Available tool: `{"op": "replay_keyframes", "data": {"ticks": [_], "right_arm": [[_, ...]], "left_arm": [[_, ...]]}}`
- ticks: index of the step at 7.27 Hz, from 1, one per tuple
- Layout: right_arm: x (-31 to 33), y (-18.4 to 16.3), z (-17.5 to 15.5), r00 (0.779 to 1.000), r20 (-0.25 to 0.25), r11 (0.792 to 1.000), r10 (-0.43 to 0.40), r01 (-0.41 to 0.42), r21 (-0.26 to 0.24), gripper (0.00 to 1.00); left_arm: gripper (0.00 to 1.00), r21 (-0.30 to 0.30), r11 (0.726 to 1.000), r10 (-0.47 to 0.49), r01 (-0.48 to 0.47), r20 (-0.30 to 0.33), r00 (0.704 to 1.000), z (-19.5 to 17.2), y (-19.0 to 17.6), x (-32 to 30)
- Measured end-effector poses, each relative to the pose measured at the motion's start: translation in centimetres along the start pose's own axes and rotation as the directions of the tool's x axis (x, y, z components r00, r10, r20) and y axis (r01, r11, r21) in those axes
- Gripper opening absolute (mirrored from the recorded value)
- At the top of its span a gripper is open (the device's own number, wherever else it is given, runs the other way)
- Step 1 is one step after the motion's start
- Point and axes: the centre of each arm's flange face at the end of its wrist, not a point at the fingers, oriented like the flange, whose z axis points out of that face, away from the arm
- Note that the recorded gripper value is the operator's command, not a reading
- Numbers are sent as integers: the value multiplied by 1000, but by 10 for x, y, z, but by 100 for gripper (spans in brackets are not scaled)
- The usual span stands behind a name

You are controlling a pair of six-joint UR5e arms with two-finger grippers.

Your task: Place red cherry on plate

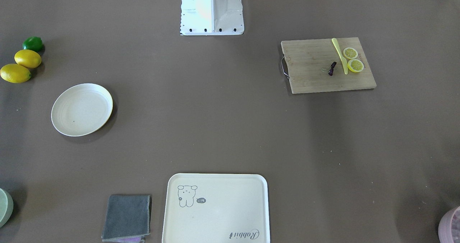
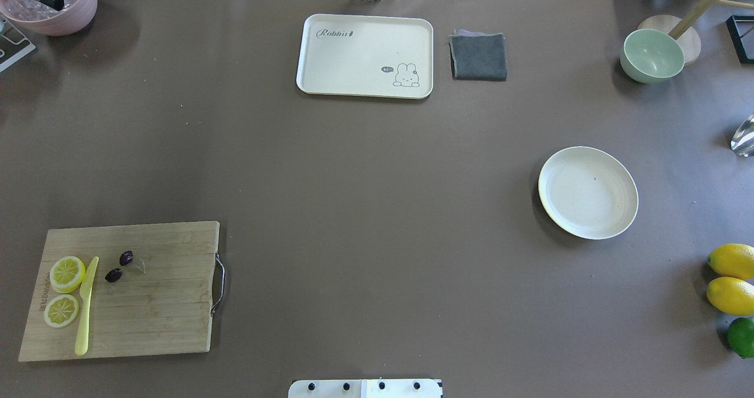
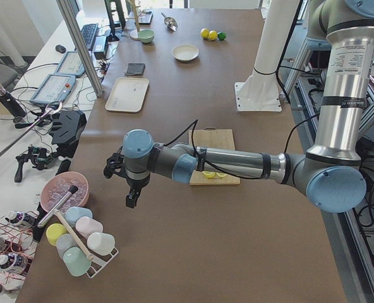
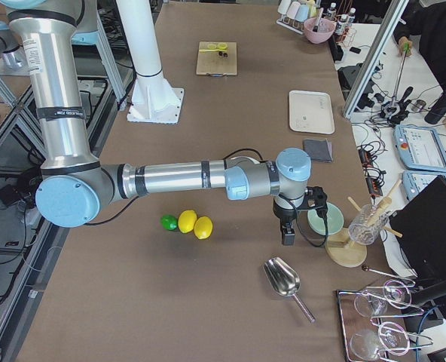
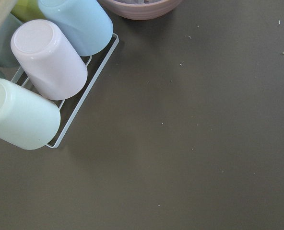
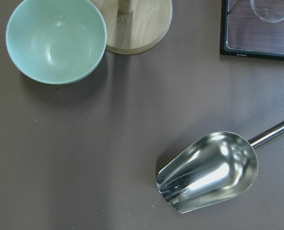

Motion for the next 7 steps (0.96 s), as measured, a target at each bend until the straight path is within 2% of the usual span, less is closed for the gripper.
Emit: {"op": "replay_keyframes", "data": {"ticks": [7], "right_arm": [[-1, -1, 0, 1000, 0, 1000, 7, -7, 0, 100]], "left_arm": [[98, -1, 1000, 0, 0, 0, 1000, 1, -2, 0]]}}
